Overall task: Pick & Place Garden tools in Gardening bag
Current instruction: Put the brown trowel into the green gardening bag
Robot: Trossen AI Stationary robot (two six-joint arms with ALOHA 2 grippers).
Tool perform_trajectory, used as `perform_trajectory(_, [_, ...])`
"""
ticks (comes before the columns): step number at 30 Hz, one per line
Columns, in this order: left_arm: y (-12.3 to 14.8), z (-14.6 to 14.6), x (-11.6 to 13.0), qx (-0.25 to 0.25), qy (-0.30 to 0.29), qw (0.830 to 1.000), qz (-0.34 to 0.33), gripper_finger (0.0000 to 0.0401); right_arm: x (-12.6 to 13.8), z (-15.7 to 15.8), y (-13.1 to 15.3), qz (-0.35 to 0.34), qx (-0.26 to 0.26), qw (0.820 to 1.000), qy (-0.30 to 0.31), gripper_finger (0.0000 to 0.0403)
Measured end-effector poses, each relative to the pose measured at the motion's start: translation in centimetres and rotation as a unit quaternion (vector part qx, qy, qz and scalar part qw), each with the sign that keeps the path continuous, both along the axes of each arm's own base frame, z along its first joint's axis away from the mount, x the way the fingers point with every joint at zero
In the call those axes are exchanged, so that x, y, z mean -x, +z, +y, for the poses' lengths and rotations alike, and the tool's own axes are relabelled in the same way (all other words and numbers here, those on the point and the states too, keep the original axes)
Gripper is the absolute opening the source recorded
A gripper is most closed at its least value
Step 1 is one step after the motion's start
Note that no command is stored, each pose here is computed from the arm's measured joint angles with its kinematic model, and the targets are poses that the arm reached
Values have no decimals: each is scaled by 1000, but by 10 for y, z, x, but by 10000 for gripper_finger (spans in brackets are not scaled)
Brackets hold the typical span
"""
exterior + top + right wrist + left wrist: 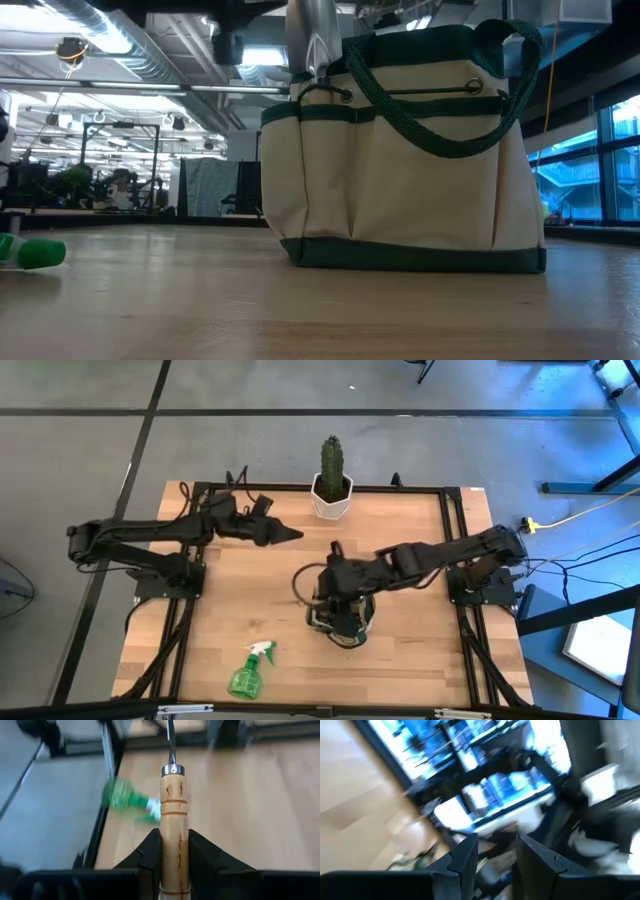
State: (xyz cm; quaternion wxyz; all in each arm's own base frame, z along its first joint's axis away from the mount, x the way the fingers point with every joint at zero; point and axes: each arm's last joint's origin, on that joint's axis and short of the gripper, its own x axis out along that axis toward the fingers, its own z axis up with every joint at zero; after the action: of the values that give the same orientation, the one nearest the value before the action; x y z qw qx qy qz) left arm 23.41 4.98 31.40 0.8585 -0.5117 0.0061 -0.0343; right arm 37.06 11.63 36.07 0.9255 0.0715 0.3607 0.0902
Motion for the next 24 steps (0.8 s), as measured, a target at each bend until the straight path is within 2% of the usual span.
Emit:
perform_trajectory(3, [-2, -6, 8, -18, 1, 999, 31, 127, 11, -4, 19, -52, -8, 998, -19, 69])
perform_trajectory(6, [0, -14, 13, -38, 11, 998, 41, 127, 21, -8, 32, -109, -38, 993, -27, 69])
perform_trajectory(11, [3, -32, 15, -73, 16, 997, 35, 127, 41, -21, 23, -162, -95, 981, -56, 69])
perform_trajectory(14, [1, -45, 15, -98, 19, 994, 38, 127, 53, -29, 10, -207, -151, 964, -74, 69])
perform_trajectory(18, [-3, -62, 15, -140, 44, 989, 28, 127, 66, -39, -2, -287, -233, 925, -86, 69])
perform_trajectory(24, [-13, -84, 22, -159, 136, 976, -59, 127, 75, -44, -24, -339, -300, 883, -125, 69])
